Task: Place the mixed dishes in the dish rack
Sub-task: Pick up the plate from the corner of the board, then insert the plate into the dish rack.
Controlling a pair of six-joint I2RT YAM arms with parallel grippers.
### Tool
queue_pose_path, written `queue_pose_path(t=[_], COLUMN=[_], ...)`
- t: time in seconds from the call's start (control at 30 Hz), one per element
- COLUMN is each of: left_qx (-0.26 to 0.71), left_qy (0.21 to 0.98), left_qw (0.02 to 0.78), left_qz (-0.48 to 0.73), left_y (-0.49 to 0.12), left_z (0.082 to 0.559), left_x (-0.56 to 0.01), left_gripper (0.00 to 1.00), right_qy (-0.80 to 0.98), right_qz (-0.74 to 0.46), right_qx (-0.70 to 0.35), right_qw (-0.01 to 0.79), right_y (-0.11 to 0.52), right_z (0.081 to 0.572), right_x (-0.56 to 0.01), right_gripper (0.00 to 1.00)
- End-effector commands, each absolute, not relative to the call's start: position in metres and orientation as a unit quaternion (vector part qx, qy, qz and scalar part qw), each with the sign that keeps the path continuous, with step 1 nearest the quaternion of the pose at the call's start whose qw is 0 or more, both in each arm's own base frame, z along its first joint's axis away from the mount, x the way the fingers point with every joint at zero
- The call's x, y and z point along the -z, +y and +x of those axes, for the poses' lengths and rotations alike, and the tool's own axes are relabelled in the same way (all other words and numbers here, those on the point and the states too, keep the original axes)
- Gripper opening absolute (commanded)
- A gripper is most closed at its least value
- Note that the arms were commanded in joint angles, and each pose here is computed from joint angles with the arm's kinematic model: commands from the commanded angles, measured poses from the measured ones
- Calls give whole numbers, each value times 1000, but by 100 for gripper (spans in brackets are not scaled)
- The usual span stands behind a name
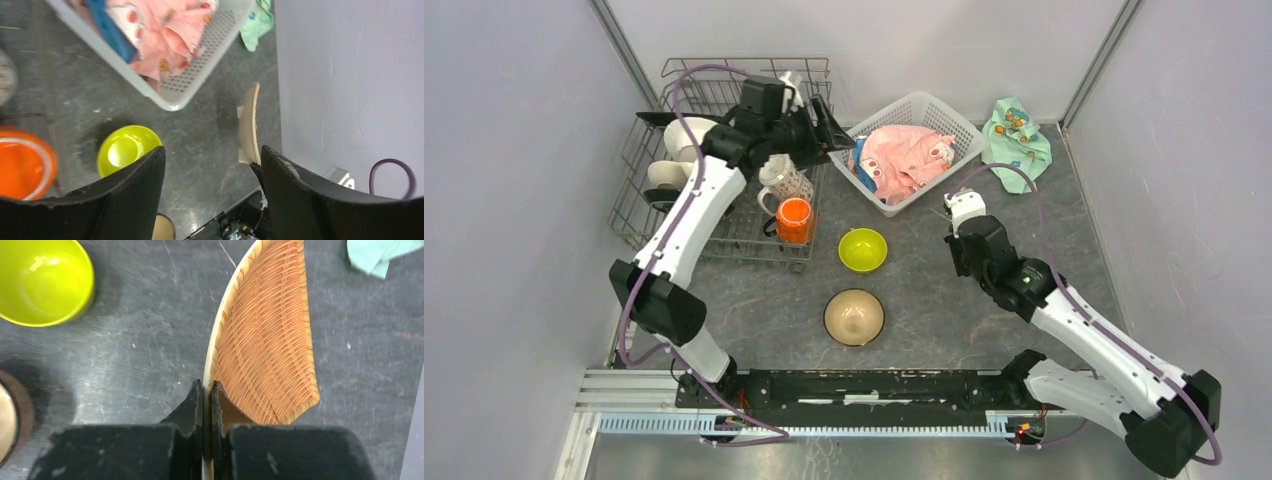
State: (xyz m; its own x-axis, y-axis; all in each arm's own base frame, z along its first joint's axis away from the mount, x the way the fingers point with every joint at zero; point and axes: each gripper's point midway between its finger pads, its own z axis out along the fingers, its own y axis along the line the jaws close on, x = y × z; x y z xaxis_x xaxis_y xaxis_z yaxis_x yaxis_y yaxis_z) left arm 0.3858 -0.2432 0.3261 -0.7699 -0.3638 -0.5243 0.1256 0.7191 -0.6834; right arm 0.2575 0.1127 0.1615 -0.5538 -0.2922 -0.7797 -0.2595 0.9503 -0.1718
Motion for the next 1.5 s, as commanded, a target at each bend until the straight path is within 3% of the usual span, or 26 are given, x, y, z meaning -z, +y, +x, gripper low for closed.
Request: queue_pose_path(t=[0.0,0.4,0.67,0.8,1.3,1.47], left_qx=[443,508,507,499,398,382], left_qy=[835,827,829,831,881,888], left_qw=[327,237,230,240,257,255], left_qz=[-21,42,48,45,20,18], left_y=[-299,-400,-405,-405,-390,-386], left_z=[378,354,351,356,381,379], left_x=[-349,-320,-316,-316,-277,-268], left_gripper=[75,75,86,86,61,34], right_qy=[821,717,715,709,686,686], right_qz=[-174,-225,-233,-245,-292,-307], right_qx=[-13,-100,-116,-119,-118,-113], right_qw=[543,652,649,650,656,650], right_y=[129,160,173,180,202,210], right_z=[272,261,265,266,259,255], right_x=[-221,-300,-303,-306,-315,-309], right_gripper=[0,0,0,0,0,0])
